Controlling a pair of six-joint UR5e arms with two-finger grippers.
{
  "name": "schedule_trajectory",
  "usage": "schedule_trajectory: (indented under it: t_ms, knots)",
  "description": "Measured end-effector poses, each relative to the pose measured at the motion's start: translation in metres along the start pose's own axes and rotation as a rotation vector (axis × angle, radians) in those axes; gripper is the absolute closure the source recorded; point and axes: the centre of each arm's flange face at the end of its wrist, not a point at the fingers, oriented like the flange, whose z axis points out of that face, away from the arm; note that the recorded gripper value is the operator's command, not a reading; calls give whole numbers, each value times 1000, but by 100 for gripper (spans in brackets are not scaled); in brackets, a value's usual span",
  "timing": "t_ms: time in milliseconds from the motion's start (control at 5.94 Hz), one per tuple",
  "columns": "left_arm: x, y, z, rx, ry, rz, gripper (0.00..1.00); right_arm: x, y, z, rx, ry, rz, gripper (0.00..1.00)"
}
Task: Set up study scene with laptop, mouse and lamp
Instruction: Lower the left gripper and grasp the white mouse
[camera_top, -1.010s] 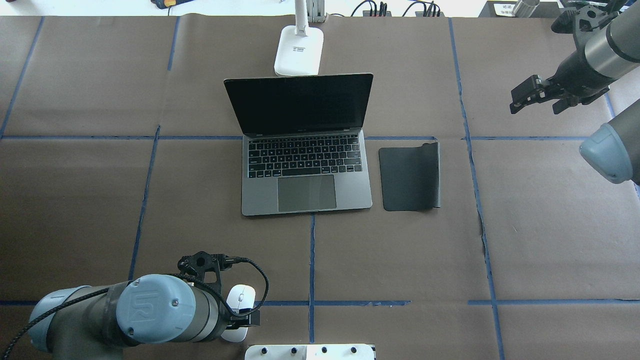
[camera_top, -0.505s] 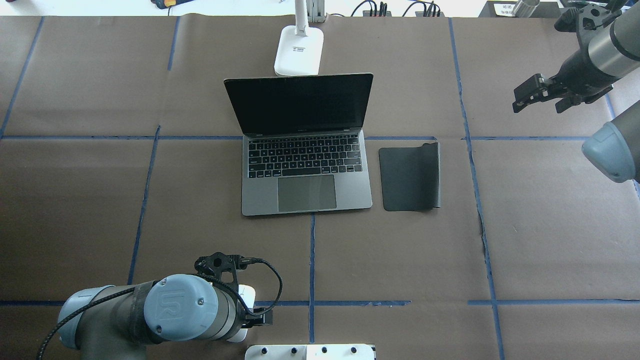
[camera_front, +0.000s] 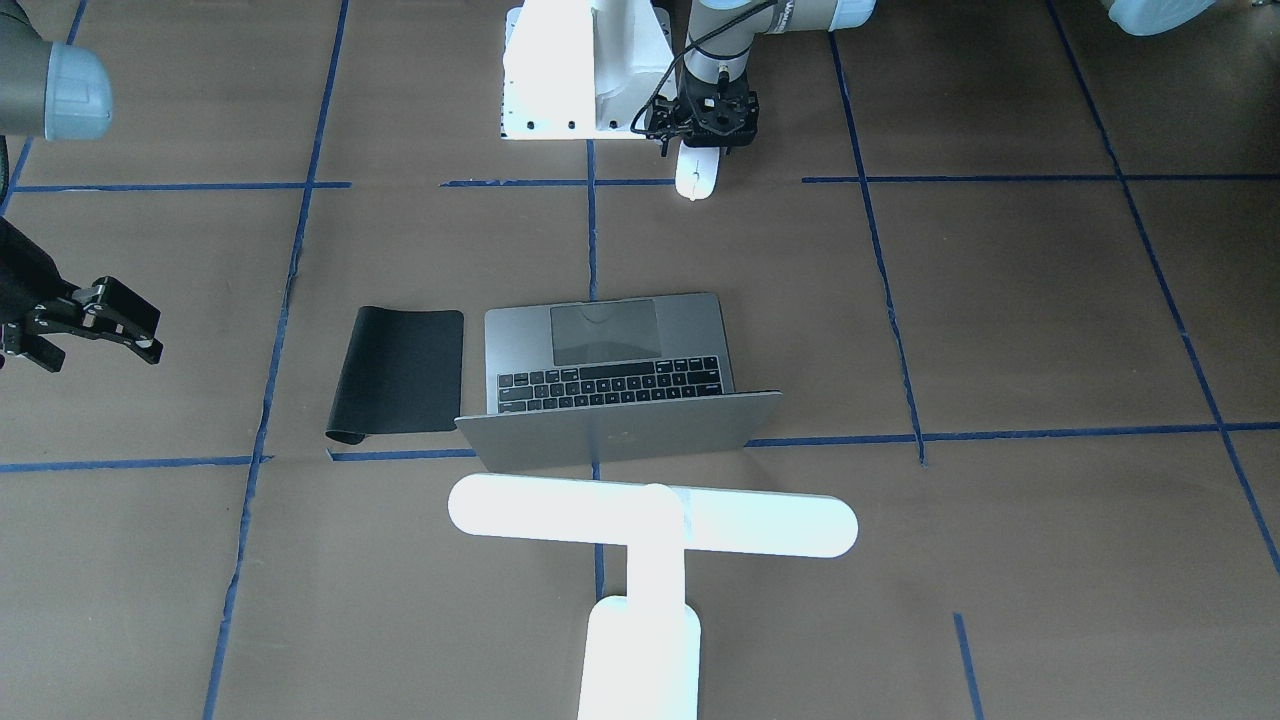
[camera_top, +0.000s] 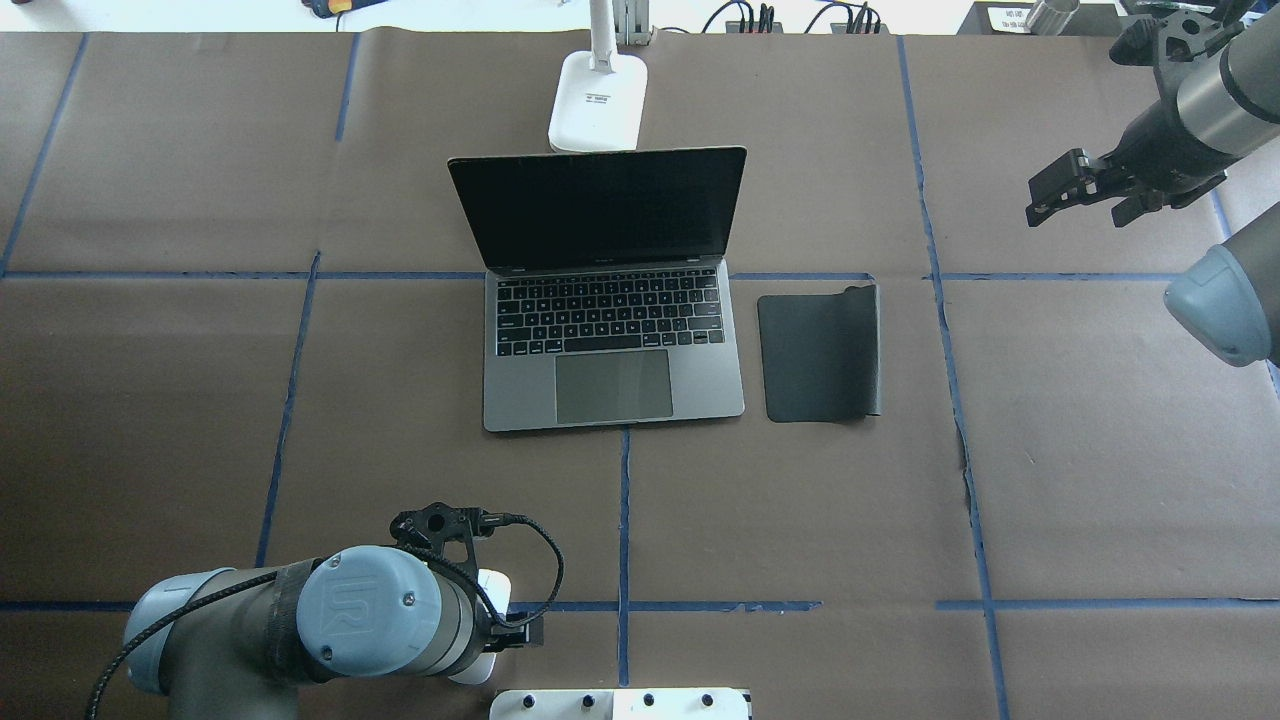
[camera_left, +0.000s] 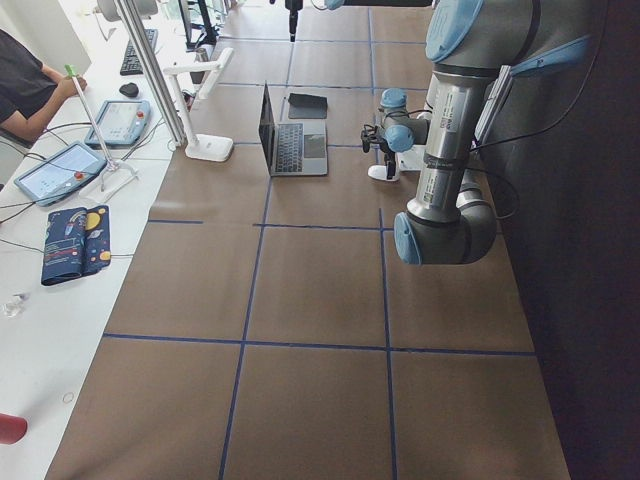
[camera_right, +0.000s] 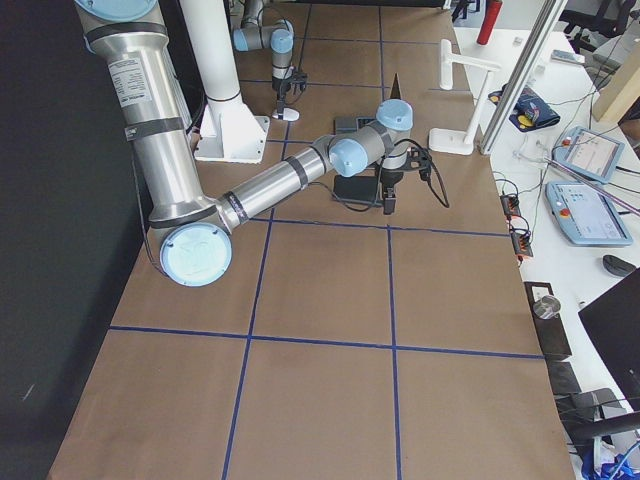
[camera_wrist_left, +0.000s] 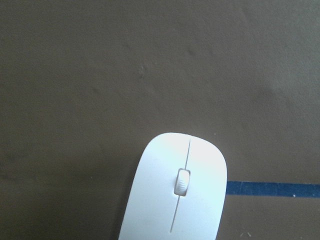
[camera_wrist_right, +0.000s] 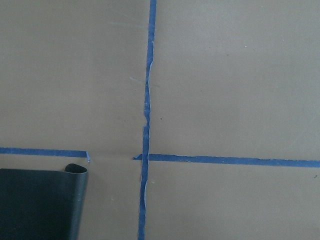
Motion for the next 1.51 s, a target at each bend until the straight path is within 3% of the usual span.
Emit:
schedule_trajectory:
  t_ms: [673, 841, 1010, 1178, 1514]
  knots:
    - [-3, -13, 2, 15, -8, -16, 0, 2, 1, 0, -1, 2, 1, 0]
    - [-3, -15, 4, 17, -13, -19, 12, 2, 2, 1, -1, 3, 2, 0]
    - [-3, -15, 6, 17, -12, -20, 44, 2, 2, 1, -1, 3, 2, 0]
    - [-1, -16, 5, 20, -3, -20, 62, 2, 2, 1, -1, 3, 2, 0]
    - [1, -18, 3, 30, 12, -18, 83, 2, 2, 1, -1, 3, 2, 0]
